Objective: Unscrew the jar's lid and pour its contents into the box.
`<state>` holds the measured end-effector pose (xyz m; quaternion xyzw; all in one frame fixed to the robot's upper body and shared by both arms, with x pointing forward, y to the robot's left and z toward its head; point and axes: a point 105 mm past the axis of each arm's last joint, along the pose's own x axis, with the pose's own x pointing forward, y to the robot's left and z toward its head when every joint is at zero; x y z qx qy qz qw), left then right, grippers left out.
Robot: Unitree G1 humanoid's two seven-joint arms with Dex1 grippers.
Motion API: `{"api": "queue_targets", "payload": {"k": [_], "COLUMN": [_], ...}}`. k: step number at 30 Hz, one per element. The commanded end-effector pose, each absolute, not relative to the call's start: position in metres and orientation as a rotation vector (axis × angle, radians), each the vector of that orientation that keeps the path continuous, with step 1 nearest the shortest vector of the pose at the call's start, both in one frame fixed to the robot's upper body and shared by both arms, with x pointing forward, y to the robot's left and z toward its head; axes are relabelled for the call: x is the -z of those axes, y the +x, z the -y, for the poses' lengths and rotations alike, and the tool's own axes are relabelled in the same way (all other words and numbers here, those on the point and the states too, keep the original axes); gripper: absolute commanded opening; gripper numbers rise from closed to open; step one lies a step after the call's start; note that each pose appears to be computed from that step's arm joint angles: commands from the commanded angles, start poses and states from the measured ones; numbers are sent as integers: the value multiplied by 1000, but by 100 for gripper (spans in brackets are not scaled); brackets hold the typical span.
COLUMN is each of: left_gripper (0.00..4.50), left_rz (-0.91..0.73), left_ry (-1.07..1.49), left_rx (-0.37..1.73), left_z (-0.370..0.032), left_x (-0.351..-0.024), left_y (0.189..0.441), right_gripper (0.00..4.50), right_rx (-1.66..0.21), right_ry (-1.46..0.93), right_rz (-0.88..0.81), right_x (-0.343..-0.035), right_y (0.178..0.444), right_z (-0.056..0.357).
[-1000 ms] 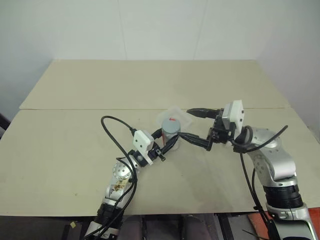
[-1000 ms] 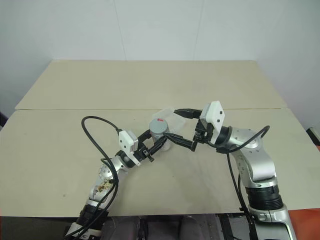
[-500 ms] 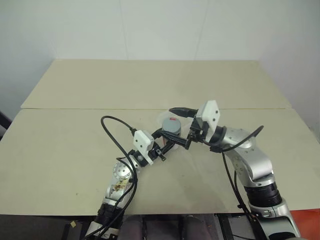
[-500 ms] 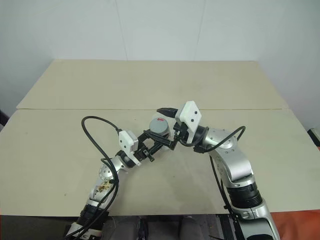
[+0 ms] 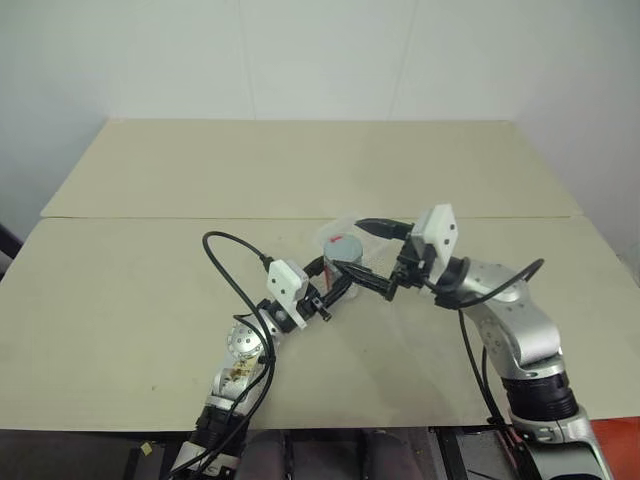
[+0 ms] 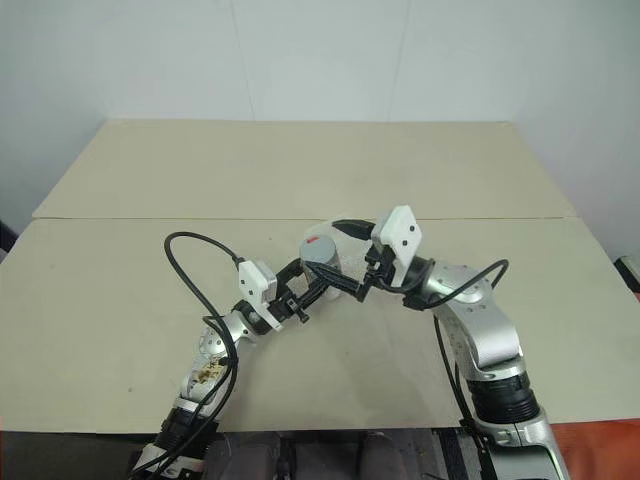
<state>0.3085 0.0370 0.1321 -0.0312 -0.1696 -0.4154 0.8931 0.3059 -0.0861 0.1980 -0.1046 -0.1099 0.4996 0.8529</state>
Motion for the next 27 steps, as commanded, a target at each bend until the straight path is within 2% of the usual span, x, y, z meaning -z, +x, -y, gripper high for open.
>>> {"api": "queue_targets", "payload": {"k": [1,9,18,27], "left_gripper": [193,193,193,193], "left_rz": [419,416,416,415], "left_ry": [-61,-60,-58,-53], "left_rx": [875,886,883,873], "left_z": [-35,-34,-34,-37], "left_x": [-146,-145,-145,-145], "left_y": [306,306,306,306], "right_gripper": [447,447,447,447], "right_rx": [-1001,-1006,-1099,-1107], "right_ry": [-259,-278,-259,-262], "right_rz": [294,290,329,333], "right_x": [-214,-216,-224,-218], "right_y": [304,299,285,301], "right_z": [105,114,97,64]}}
